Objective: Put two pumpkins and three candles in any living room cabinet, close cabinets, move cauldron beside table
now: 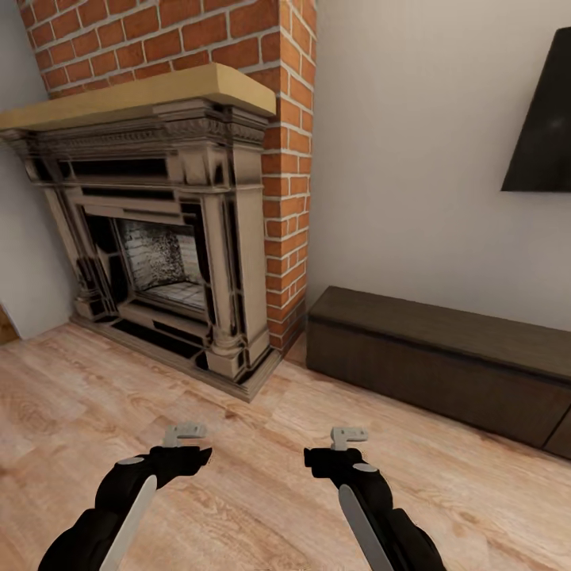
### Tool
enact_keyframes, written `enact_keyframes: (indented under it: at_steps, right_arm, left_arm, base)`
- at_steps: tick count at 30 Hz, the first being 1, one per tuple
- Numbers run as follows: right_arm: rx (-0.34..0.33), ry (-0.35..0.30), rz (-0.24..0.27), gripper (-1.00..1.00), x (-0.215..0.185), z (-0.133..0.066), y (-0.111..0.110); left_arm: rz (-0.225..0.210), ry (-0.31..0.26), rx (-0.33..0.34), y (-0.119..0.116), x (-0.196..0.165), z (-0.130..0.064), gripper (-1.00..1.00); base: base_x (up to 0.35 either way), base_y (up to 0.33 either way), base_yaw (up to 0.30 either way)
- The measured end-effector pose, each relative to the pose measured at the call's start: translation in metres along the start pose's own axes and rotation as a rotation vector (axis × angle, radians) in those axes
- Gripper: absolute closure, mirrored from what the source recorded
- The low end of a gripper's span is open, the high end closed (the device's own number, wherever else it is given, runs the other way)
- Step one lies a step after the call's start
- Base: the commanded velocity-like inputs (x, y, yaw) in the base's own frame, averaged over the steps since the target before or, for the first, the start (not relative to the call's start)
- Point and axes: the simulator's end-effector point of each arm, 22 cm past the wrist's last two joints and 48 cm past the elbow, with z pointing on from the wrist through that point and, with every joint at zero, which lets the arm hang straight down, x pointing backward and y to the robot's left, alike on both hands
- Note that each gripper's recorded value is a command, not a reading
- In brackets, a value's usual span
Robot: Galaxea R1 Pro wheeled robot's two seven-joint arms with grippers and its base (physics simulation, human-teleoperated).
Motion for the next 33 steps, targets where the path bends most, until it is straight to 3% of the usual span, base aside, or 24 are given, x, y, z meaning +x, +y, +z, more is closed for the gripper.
enact_keyframes:
  at_steps: [6,23,33]
  right_arm:
    - [-0.006,0.013,-0.011,-1.0,-0.006,-0.004,0.006]
    - [-0.02,0.038,-0.023,-1.0,-0.029,-0.017,0.016]
    - [-0.174,0.055,-0.014,-1.0,-0.041,-0.027,0.046]
  left_arm:
    - [-0.002,0.016,-0.001,0.0,-0.006,-0.003,-1.0]
    - [-0.003,0.042,0.0,-0.001,-0.029,-0.016,-1.0]
    - [-0.005,0.058,0.0,-0.002,-0.042,-0.024,-1.0]
  base:
    - [-0.078,0.174,0.178]
    - [-0.005,0.013,0.178]
    - [0.0,0.0,0.178]
